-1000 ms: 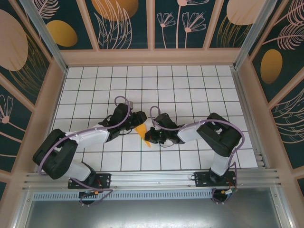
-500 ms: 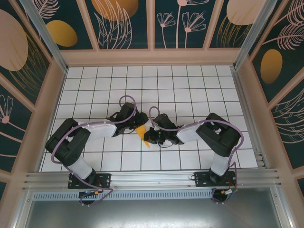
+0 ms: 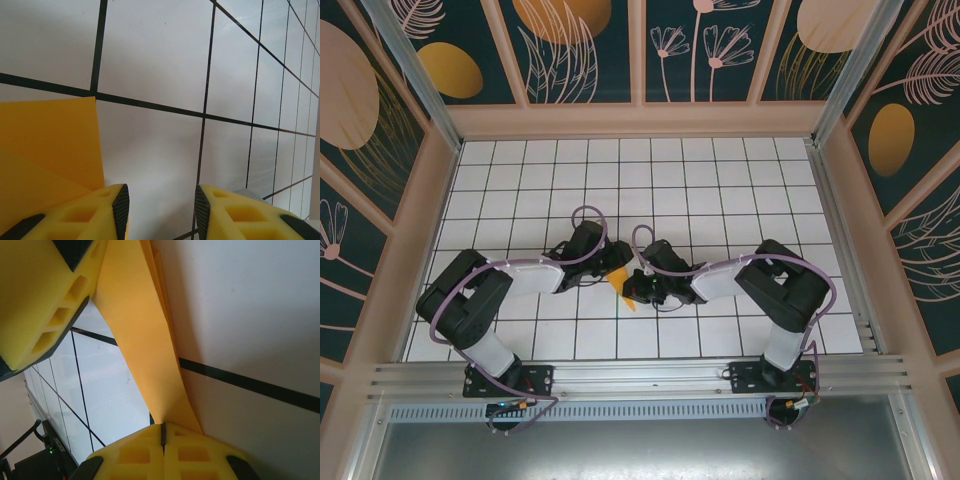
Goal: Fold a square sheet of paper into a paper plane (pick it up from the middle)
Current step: Fold the wing for the fifth time at the center of the table.
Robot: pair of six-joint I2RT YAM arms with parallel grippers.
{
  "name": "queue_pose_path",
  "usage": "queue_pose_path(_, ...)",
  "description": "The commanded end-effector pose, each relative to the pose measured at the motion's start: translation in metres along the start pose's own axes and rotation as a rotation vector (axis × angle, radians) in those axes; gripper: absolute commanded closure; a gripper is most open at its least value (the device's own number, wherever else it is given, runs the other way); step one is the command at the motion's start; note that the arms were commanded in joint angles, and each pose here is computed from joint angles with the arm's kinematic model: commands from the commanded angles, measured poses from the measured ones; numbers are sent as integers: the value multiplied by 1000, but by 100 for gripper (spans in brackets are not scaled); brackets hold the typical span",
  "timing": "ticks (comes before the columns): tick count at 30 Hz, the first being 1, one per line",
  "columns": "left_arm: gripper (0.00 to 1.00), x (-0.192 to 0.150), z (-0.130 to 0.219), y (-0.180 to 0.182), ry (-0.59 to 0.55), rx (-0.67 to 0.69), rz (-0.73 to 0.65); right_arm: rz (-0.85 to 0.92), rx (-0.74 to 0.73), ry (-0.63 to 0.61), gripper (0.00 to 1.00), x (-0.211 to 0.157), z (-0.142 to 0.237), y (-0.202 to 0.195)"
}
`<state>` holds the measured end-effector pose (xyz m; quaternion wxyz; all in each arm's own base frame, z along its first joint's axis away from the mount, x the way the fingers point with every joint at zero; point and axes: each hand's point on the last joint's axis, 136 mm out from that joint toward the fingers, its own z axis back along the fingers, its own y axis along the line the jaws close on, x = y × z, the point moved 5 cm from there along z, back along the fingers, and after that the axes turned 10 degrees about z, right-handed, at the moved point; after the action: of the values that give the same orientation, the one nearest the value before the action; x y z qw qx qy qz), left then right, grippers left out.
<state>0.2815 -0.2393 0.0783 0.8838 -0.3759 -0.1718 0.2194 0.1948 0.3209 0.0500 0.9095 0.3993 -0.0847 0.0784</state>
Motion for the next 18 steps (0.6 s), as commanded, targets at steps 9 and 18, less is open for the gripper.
queue_pose_path(9,62,6,-1,38,-70,212,-13,-60,-207,106,100,-34,1,-46)
queue_pose_path(18,64,9,6,56,-94,263,2,-64,-224,116,100,-37,0,-50)
